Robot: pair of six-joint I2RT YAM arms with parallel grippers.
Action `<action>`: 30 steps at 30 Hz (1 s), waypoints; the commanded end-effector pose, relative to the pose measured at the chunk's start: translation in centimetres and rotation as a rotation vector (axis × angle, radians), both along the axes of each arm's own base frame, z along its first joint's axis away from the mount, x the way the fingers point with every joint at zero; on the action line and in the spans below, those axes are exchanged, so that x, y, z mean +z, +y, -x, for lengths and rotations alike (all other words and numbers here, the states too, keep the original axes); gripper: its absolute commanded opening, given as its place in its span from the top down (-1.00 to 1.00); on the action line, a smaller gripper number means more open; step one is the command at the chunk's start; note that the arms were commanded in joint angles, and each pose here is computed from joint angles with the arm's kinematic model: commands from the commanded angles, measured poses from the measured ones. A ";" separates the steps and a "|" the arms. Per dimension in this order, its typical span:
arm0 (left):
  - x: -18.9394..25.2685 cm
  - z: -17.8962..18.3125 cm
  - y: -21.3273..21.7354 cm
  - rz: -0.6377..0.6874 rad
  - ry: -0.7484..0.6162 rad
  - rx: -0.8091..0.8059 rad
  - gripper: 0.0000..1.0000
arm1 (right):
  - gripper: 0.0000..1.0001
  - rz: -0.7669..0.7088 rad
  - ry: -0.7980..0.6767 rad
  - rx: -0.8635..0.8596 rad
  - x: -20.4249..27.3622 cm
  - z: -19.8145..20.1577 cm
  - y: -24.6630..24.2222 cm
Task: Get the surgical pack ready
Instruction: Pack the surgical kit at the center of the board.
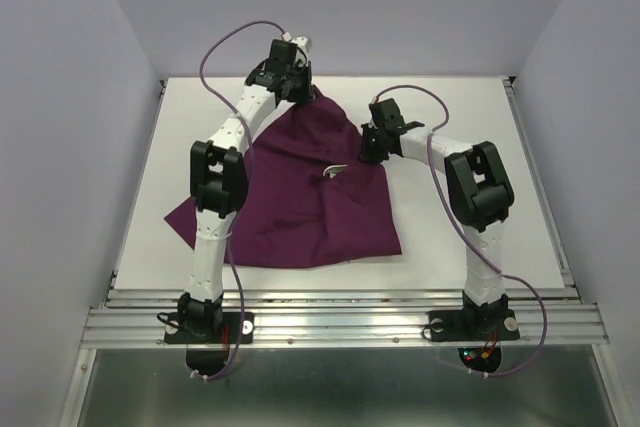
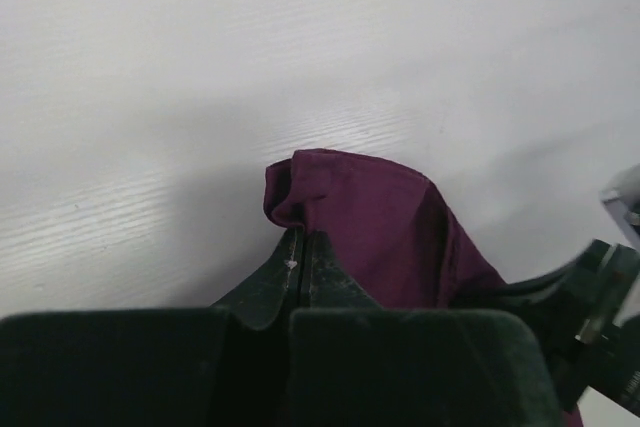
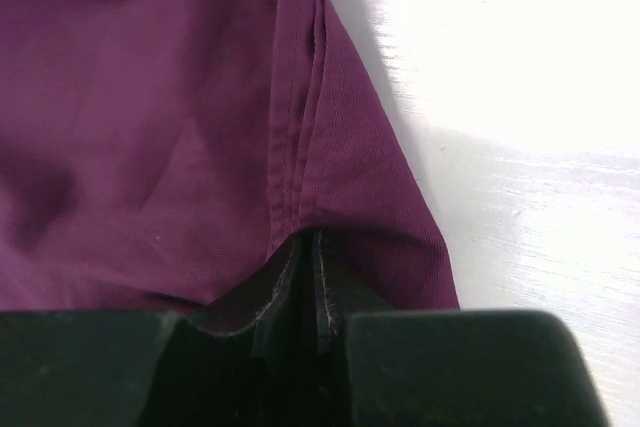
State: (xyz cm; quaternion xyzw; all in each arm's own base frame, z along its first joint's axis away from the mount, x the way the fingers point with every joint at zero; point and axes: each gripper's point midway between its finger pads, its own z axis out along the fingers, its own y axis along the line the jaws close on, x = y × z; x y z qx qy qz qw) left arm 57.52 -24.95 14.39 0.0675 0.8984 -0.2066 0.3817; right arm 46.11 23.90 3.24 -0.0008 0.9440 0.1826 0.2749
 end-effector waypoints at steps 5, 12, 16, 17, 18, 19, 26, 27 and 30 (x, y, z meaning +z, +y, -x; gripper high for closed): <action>8.2 4.1 -3.4 0.148 -0.106 -0.147 1.00 | 0.70 0.025 0.009 0.009 1.7 1.3 0.1; 11.0 5.3 -4.6 0.189 -0.147 -0.185 1.00 | 0.60 0.037 -0.113 -0.019 7.0 -0.1 -0.5; 11.4 5.4 -4.9 0.198 -0.150 -0.195 1.00 | 0.60 0.050 -0.210 -0.058 11.0 -0.9 -1.4; 11.4 5.4 -5.0 0.197 -0.151 -0.196 1.00 | 0.60 0.051 -0.226 -0.067 11.7 -1.0 -1.6; 11.7 5.6 -5.2 0.197 -0.154 -0.201 1.00 | 0.60 0.054 -0.250 -0.079 12.8 -1.0 -1.9; 11.8 5.7 -5.2 0.199 -0.156 -0.206 1.00 | 0.60 0.057 -0.262 -0.094 13.3 -1.4 -2.5; 14.4 6.8 -5.6 0.216 -0.205 -0.237 1.00 | 0.59 0.066 -0.278 -0.144 14.3 -1.5 -4.6; 14.7 6.9 -5.5 0.213 -0.209 -0.237 1.00 | 0.59 0.065 -0.275 -0.147 14.3 -1.4 -4.6; 15.7 7.8 -5.4 0.207 -0.225 -0.249 1.00 | 0.59 0.053 -0.268 -0.151 14.3 -1.2 -5.0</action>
